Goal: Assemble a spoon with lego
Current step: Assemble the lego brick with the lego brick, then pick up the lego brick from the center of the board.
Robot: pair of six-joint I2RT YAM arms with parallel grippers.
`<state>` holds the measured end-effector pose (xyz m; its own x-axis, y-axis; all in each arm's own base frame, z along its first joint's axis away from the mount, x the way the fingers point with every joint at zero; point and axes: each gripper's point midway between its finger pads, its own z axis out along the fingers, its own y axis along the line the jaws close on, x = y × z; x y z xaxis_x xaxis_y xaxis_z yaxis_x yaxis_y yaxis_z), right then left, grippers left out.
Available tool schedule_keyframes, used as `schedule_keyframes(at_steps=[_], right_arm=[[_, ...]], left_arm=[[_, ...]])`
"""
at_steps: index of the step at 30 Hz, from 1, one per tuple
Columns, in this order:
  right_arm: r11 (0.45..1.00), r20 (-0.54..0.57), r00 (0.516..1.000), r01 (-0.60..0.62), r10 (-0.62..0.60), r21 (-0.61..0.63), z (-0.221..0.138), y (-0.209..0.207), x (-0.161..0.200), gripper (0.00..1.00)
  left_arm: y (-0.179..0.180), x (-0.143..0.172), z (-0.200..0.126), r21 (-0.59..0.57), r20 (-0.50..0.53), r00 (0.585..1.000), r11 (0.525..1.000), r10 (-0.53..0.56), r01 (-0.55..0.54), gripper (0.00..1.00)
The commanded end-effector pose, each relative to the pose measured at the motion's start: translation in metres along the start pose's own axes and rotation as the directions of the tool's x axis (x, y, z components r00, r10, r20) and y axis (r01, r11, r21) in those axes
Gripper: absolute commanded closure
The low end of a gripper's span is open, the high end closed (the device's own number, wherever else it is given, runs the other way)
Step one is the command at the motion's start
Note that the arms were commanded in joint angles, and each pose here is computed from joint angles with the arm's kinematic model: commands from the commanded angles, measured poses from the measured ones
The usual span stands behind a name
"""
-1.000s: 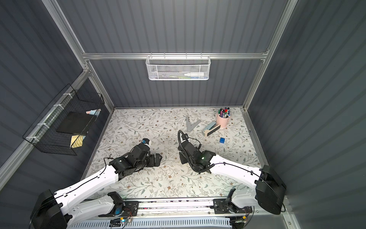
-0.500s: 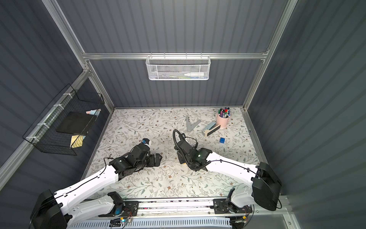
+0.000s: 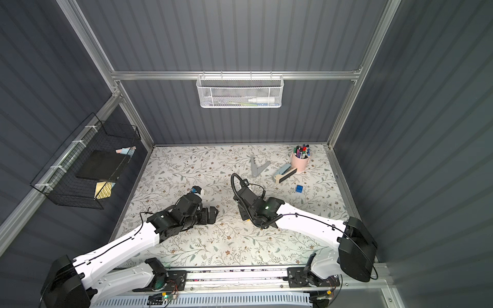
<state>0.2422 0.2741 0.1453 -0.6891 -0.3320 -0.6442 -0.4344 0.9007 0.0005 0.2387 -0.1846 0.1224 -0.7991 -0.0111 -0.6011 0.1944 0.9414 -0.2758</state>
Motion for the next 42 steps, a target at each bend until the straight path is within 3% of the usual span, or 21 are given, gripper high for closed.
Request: schedule_keyframes(at_steps=[1,13,20,24,27,31,34,39,42], right_arm=[[0.997,-0.101,0.993,0.068,-0.064,0.036,0.001,-0.008,0.023,0.64],[0.998,-0.073,0.996,0.06,-0.059,0.017,0.0,-0.002,0.008,0.46],[0.999,-0.022,0.999,0.036,-0.036,-0.001,-0.022,-0.006,-0.011,0.31],[1.0,0.043,0.999,-0.024,0.024,-0.007,-0.049,-0.025,-0.025,0.22],[0.992,0.08,0.989,-0.124,0.121,0.036,-0.067,-0.066,-0.028,0.13],[0.903,0.028,0.917,-0.396,0.397,0.166,-0.062,-0.154,0.0,0.09],[0.83,-0.023,0.854,-0.498,0.519,0.252,-0.042,-0.202,0.026,0.1],[0.673,-0.13,0.678,-0.65,0.723,0.354,0.0,-0.256,0.06,0.22],[0.659,-0.165,0.65,-0.659,0.742,0.362,0.023,-0.271,0.058,0.26]], left_arm=[[-0.002,-0.003,-0.003,0.019,0.021,1.0,1.0,0.01,-0.01,0.01],[-0.001,-0.003,-0.002,0.015,0.022,1.0,1.0,0.01,-0.011,0.01],[-0.001,-0.003,-0.002,0.015,0.023,1.0,1.0,0.009,-0.009,0.01],[-0.001,-0.003,-0.003,0.015,0.026,1.0,1.0,0.006,-0.006,0.01],[-0.001,-0.005,-0.004,0.016,0.031,1.0,1.0,-0.001,0.001,0.01],[-0.004,-0.011,-0.002,0.026,0.064,0.998,1.0,-0.007,0.006,0.01],[-0.012,-0.006,0.007,0.073,0.049,0.999,0.997,0.002,-0.006,0.01],[-0.016,0.002,0.015,0.11,0.036,0.999,0.994,-0.016,0.012,0.01],[-0.015,0.007,0.019,0.105,0.019,1.0,0.994,-0.009,0.007,0.01]])
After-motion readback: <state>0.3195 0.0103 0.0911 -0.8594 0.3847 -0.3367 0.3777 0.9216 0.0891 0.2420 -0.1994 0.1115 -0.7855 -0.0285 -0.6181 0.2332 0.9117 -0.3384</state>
